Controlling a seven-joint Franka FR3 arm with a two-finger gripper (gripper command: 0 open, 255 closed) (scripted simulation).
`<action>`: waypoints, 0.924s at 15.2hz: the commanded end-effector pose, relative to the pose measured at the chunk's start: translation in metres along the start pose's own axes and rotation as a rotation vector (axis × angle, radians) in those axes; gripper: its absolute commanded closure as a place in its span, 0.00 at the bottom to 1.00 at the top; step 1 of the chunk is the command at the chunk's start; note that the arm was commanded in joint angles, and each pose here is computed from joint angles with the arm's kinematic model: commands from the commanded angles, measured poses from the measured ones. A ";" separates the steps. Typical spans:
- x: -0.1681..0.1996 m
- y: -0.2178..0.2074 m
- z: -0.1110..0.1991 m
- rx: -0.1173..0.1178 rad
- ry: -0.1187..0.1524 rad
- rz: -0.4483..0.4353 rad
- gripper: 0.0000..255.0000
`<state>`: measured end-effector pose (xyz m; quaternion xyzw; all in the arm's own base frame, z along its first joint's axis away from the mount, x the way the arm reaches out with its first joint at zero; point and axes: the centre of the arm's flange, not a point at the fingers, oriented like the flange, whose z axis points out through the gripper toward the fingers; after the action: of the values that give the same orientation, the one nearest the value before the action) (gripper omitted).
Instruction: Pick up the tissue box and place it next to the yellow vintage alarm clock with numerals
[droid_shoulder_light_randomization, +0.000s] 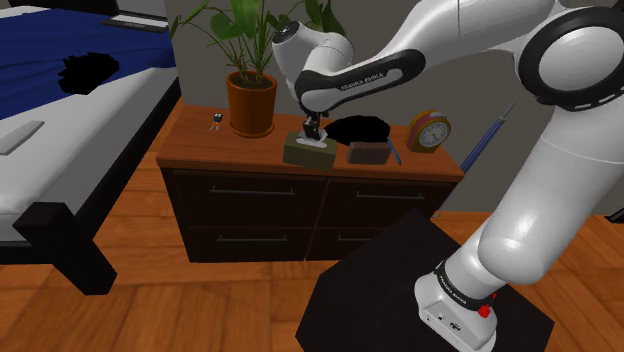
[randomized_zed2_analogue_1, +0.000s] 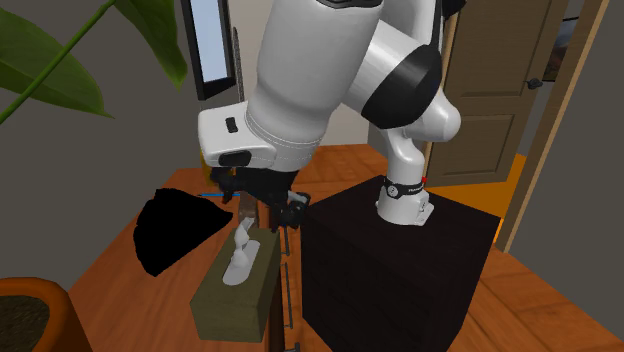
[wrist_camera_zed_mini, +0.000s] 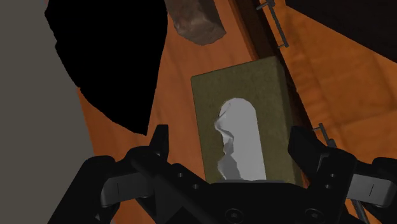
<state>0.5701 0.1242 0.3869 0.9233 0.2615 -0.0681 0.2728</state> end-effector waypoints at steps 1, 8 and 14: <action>0.007 -0.002 0.011 -0.011 -0.002 -0.011 0.00; 0.007 -0.001 0.040 -0.011 -0.002 -0.011 0.00; 0.007 -0.001 0.040 -0.011 -0.002 -0.011 0.00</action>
<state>0.5764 0.1066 0.3502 0.9202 0.2666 -0.0692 0.2780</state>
